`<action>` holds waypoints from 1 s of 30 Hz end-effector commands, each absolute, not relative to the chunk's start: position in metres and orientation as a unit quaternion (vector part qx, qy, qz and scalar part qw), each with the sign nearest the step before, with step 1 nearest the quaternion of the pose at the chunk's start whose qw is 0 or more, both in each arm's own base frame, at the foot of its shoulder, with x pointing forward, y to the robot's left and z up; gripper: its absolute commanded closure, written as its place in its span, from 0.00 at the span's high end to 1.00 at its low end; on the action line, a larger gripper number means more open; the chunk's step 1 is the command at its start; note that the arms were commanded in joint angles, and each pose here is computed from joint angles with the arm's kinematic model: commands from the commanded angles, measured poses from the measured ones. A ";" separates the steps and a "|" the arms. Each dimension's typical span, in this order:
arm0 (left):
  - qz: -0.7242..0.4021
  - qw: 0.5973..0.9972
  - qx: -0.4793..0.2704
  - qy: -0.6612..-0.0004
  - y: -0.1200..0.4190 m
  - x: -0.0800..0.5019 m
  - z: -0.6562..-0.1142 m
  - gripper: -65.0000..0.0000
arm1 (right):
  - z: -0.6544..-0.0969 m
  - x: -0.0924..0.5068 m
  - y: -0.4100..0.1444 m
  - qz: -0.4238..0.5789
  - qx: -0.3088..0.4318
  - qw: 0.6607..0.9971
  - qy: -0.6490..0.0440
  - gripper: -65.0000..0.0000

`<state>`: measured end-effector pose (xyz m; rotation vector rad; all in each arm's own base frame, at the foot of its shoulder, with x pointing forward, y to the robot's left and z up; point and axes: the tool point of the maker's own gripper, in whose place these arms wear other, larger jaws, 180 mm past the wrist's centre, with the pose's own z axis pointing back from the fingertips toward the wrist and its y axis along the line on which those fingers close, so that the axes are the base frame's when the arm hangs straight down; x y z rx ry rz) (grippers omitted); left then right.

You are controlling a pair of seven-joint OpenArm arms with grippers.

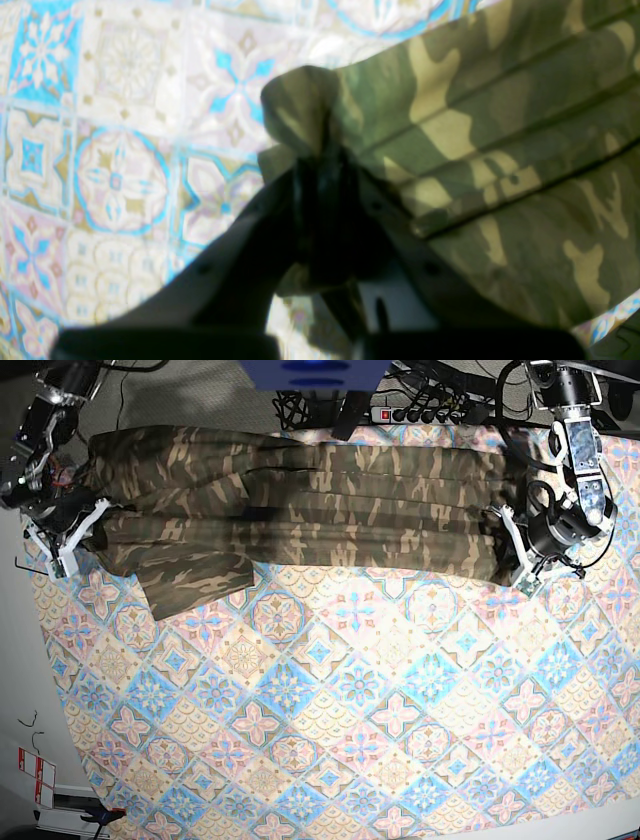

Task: Fold the T-shirt properly
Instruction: 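Lift the hem with both grippers and fold it toward the shoulder edge, then hold the folded shirt with both grippers near the shoulder edge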

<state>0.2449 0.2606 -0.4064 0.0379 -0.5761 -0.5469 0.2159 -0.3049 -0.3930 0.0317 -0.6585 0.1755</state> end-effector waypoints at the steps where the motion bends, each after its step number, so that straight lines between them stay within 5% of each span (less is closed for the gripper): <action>1: -0.259 0.923 0.069 -0.277 0.288 0.252 -0.393 0.00 | -0.376 0.218 -0.318 0.085 -0.017 0.936 -0.340 0.02; 14: -0.264 0.927 0.066 -0.257 0.288 0.238 -0.404 0.00 | -0.404 0.165 -0.308 0.085 -0.016 0.969 -0.231 0.02; 23: -0.315 0.940 0.080 -0.105 0.294 0.188 -0.478 0.06 | -0.482 0.113 -0.303 0.088 -0.003 0.995 -0.049 0.03; 30: -0.258 0.955 0.090 -0.113 0.311 0.198 -0.477 0.26 | -0.482 0.124 -0.302 0.098 -0.030 0.994 -0.031 0.25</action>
